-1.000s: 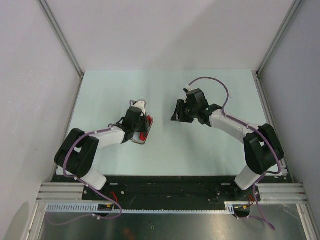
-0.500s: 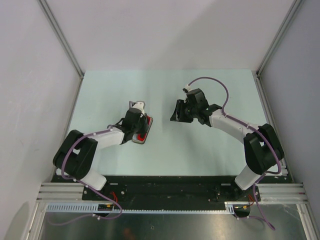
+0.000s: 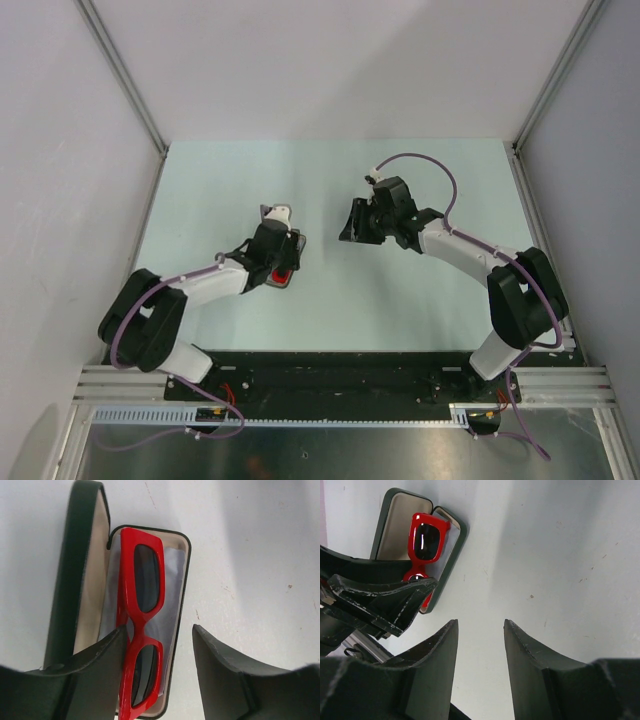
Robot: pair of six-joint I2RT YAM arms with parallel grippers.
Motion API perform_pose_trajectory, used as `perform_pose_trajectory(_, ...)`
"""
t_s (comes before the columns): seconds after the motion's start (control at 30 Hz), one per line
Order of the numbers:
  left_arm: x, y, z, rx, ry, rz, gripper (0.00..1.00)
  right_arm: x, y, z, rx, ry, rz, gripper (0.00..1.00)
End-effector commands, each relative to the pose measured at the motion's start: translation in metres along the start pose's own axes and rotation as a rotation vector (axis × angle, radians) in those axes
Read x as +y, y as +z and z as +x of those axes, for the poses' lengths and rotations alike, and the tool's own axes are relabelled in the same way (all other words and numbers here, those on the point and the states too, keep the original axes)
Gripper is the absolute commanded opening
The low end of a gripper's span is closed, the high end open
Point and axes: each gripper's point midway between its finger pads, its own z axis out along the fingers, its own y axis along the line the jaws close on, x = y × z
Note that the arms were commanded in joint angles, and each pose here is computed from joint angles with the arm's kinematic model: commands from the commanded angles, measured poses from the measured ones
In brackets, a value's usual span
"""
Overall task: Organize the sunglasses
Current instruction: Place the sunglasses in the sunglasses case, then adjust the sunglasses in the sunglasses case.
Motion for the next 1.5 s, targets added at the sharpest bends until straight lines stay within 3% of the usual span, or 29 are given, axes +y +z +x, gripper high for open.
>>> perform_pose_trajectory(0.0, 0.002, -0.014, -0.017, -0.058, -0.044, -0.033, 0.61, 0.013, -0.003, -0.004, -0.022, -0.004, -0.041, 0.47)
perform_pose_trajectory(0.33, 0.003, -0.022, -0.017, -0.024, -0.083, -0.078, 0.68, 0.017, -0.003, -0.002, -0.018, -0.008, -0.050, 0.47)
perform_pose_trajectory(0.57, -0.011, -0.043, -0.028, -0.044, -0.131, -0.012, 0.71, 0.021, -0.007, -0.001, -0.020, -0.013, -0.052, 0.47)
perform_pose_trajectory(0.87, -0.025, -0.081, -0.062, -0.144, -0.179, 0.087, 0.78, 0.028, 0.003, 0.012, 0.014, -0.022, -0.069, 0.47)
perform_pose_trajectory(1.07, -0.004, -0.096, -0.101, -0.234, -0.225, 0.022, 0.83, 0.070, 0.018, 0.022, 0.040, 0.018, -0.232, 0.48)
perform_pose_trajectory(1.27, 0.019, -0.086, -0.101, -0.195, -0.275, -0.011, 0.82, 0.108, 0.048, 0.032, 0.058, 0.153, -0.385, 0.48)
perform_pose_trajectory(1.47, 0.027, -0.069, -0.084, -0.098, -0.276, 0.028, 0.78, 0.110, 0.076, 0.034, 0.040, 0.240, -0.421, 0.48)
